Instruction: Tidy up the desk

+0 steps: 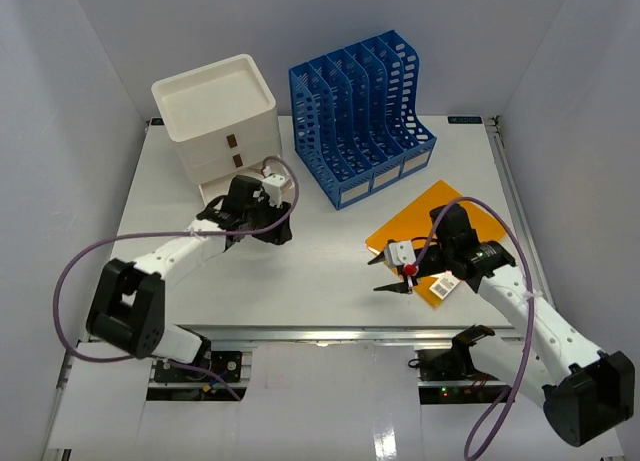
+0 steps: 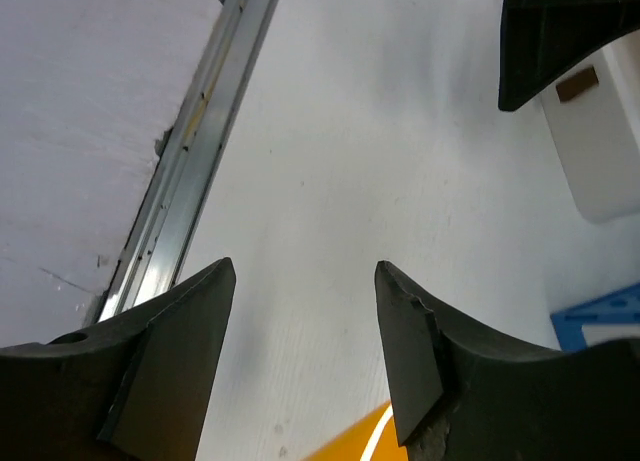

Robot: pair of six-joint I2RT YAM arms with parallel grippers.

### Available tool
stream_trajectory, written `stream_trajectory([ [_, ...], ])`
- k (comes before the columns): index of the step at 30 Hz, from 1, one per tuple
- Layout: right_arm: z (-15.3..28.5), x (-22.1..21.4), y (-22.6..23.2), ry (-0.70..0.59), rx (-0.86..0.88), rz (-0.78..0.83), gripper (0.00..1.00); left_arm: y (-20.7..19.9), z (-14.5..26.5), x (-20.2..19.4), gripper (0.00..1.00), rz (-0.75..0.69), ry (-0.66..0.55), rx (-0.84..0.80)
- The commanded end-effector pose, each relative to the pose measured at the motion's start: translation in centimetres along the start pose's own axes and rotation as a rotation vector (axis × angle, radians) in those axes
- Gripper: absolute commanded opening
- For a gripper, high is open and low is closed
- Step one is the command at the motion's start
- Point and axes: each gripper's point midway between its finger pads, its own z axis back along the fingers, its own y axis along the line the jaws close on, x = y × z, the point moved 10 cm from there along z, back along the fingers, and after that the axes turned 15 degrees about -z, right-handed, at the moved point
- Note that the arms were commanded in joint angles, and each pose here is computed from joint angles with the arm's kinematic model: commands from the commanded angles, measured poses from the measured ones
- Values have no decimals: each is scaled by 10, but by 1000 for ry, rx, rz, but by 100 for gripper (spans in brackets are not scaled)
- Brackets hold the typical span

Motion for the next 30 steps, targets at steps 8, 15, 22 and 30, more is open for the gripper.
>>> stream_trajectory([
  [8, 35, -18, 2, -132, -173, 93, 61, 53, -48, 42, 66, -626, 149, 112],
  [15, 36, -18, 0, -128, -180, 76, 60, 78, -65, 41, 72, -726, 279, 279],
  [22, 36, -17, 1, -131, -179, 68, 60, 106, -74, 42, 76, -735, 294, 382],
  [30, 36, -20, -2, -122, -182, 46, 60, 140, -81, 61, 95, -660, 213, 506],
])
